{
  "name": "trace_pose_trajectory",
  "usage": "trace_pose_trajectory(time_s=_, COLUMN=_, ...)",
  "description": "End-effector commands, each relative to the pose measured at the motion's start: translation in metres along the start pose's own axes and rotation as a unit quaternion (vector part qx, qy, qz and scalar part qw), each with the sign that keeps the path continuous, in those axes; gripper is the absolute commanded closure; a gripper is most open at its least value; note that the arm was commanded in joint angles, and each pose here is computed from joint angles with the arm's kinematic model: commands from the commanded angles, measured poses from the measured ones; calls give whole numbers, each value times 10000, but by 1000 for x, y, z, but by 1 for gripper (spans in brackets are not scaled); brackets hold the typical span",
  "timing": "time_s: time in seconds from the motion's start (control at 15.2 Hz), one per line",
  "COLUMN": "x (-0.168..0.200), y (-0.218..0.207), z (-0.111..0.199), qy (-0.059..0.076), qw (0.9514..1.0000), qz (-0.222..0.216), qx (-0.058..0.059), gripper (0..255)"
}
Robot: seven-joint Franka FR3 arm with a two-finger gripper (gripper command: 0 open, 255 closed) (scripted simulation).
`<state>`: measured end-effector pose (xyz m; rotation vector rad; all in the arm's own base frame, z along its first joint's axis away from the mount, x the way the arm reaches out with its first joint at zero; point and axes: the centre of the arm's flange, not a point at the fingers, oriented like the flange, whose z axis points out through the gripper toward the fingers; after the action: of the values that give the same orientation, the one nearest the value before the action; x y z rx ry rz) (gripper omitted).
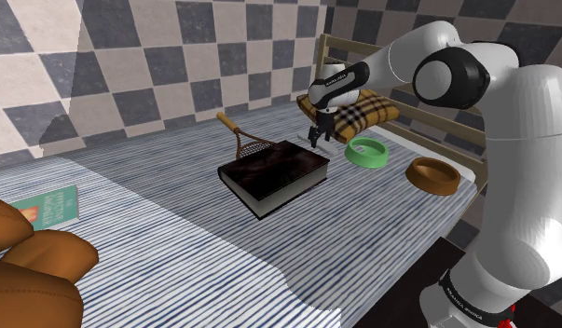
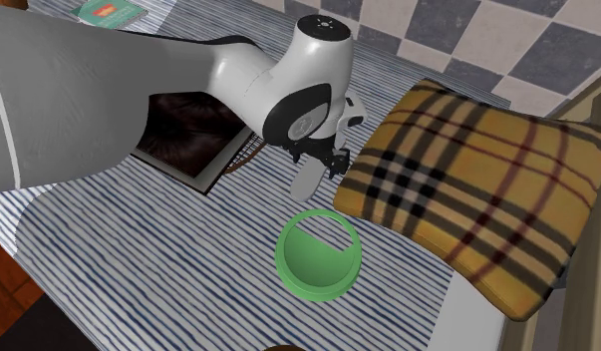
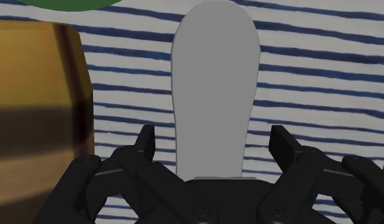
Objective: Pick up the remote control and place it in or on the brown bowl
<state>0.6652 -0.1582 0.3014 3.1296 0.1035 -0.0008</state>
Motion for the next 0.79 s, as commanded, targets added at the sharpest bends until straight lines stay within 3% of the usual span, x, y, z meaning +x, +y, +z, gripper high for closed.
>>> trace_pose_trajectory(time_s=0.0, x=0, y=1, z=2, qy=-8, qw=10000, qz=9, qx=-3, gripper=0)
trace_pose_trajectory(time_s=0.13, x=0, y=1, z=2, qy=-8, qw=10000, qz=9, qx=-3, gripper=0)
trace_pose_trajectory(time_s=0.2, x=0, y=2, z=2, qy=-8, qw=10000, qz=10, qx=-3, gripper=255)
trace_pose_trajectory(time_s=0.73, x=-1, y=2, z=2, qy=-8, qw=10000, qz=9, qx=-4, gripper=255)
